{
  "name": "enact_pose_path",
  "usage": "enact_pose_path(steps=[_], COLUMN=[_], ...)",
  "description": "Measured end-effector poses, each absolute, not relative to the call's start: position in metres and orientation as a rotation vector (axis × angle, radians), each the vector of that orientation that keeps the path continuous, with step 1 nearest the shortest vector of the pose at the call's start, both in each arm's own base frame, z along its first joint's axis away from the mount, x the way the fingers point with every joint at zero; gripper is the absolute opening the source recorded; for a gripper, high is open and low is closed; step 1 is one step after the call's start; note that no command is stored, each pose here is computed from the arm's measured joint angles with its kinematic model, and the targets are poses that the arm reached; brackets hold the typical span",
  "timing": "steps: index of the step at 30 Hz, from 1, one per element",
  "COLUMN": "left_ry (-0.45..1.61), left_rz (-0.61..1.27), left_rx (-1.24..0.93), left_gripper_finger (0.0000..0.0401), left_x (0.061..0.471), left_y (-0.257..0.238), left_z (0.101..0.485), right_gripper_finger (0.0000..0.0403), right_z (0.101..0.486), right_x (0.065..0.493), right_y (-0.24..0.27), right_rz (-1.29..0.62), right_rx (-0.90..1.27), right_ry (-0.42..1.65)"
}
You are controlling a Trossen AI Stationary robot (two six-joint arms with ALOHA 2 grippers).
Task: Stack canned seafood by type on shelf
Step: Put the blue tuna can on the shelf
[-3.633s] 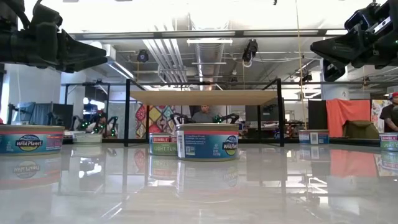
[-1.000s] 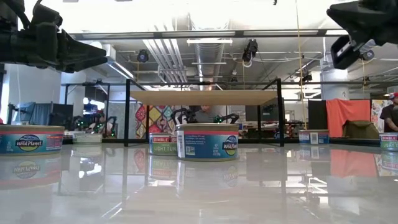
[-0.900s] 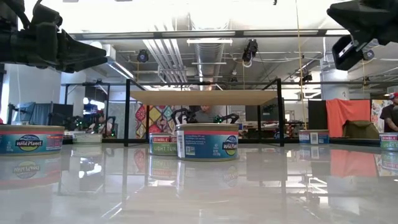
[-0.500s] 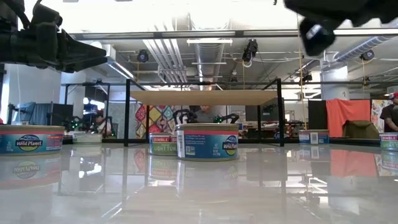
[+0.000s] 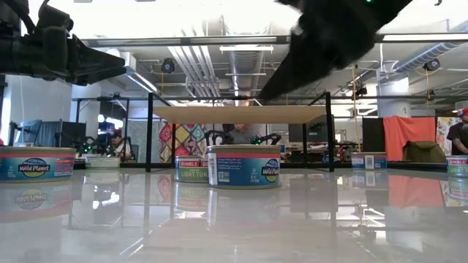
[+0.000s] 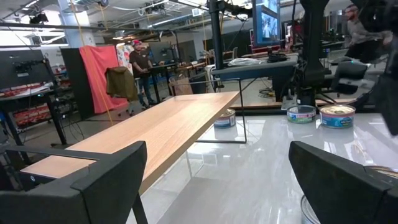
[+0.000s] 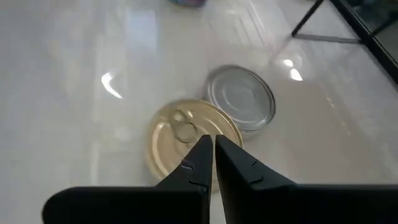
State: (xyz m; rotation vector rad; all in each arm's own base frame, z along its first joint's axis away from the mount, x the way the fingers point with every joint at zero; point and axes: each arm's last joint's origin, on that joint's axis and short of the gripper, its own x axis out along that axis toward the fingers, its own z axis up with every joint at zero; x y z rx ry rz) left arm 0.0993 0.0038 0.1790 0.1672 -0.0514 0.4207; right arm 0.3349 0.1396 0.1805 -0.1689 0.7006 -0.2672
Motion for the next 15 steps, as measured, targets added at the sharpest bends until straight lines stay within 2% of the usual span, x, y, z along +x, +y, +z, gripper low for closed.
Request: enact_pose_path(steps=[3,7,9,15], left_ry=[-0.042,0.032,0.063,0.075], left_rz=[0.423,0.446,0.444,0.442], left_rx=[0.216,0.579,0.692,0.747], left_gripper_finger=[0.0377,0.0377,0.0377,0.0377], left_x=[0.099,0.099,0.099,0.099], left_y=[0.004,0.004,0.004,0.004], left_z=[0.179,0.180,0.179,0.180], right_gripper_finger=[0.0013,0.0013,0.0013,0.0013], right_z=[0.169,0.155,0.150,0.149], right_x=[0.348,0.355,0.358,0.360], right_y=[0.132,0.129,0.131,0.138], right_rz=[-0.309,-0.360,-0.358,-0.272], right_rx=[-0.207,-0.226,-0.226,-0.112], right_ry=[0.793,0.906,0.917,0.937])
